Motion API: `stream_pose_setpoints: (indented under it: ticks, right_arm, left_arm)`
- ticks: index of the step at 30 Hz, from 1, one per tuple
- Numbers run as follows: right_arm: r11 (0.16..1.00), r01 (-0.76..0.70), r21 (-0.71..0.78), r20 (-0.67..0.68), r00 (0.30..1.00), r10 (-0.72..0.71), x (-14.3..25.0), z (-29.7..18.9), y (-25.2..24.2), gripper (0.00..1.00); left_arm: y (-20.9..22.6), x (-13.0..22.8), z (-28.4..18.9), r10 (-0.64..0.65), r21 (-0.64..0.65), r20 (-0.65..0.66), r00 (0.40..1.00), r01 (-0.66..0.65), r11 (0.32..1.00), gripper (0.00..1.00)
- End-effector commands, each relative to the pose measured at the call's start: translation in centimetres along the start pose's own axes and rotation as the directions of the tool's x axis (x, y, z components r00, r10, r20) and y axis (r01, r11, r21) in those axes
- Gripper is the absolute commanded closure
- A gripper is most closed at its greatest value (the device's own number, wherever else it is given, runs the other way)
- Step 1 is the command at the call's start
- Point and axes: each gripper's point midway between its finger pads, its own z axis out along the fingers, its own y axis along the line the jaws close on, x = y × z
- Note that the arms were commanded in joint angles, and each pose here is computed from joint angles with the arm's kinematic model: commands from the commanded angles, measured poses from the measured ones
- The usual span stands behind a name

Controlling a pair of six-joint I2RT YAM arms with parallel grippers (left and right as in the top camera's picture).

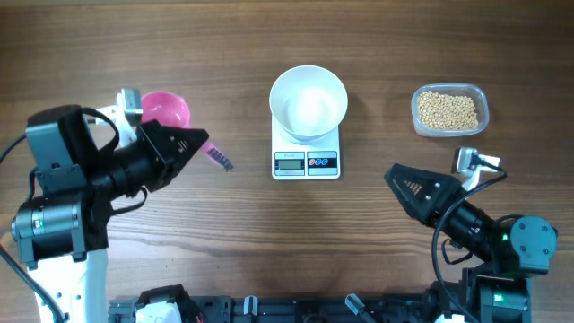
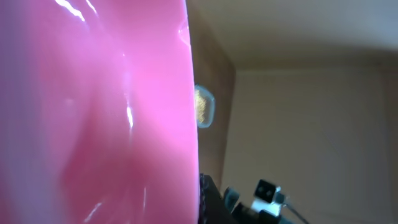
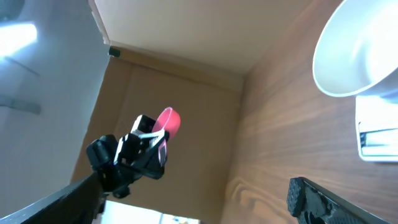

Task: Scoop item into bowl and weigh 150g on scale
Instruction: 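Carry the scoop toward the scale while raising the right gripper, then bring the scoop handle between the open right gripper fingers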

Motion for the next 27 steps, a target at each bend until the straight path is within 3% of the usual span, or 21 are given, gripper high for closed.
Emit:
stream_pose_setpoints:
  ticks: [1,2,4,9,18,27]
  right_arm:
    - [0.994,-0.11,-0.014,-0.027,0.994,0.11,0.3,0.0,1.0,0.05]
    - [0.991,-0.135,-0.013,-0.028,0.991,0.134,0.3,0.0,1.0,0.12]
    - [0.986,-0.168,-0.012,-0.032,0.985,0.168,0.4,0.0,1.0,0.16]
    - [0.975,-0.223,-0.009,-0.063,0.973,0.222,0.9,0.0,1.1,0.16]
    - [0.939,-0.343,0.005,-0.104,0.934,0.342,1.6,-0.1,1.2,0.15]
    - [0.914,-0.404,-0.027,-0.149,0.906,0.396,1.9,-0.2,3.1,0.17]
  left_arm:
    - [-2.0,0.7,0.9,-0.033,0.063,-0.043,0.999,0.036,0.997,0.96]
    - [-2.5,0.9,1.2,-0.022,0.075,-0.052,0.998,0.026,0.997,0.96]
    - [-3.1,1.2,1.9,-0.012,0.08,-0.06,0.998,0.017,0.997,0.96]
    - [-4.1,2.2,4.6,-0.029,0.064,-0.095,0.995,0.036,0.997,0.96]
    - [-7.1,5.8,11.5,0.001,0.13,-0.278,0.961,0.037,0.991,0.96]
    - [-9.7,8.6,14.7,-0.004,0.197,-0.379,0.925,0.085,0.977,0.96]
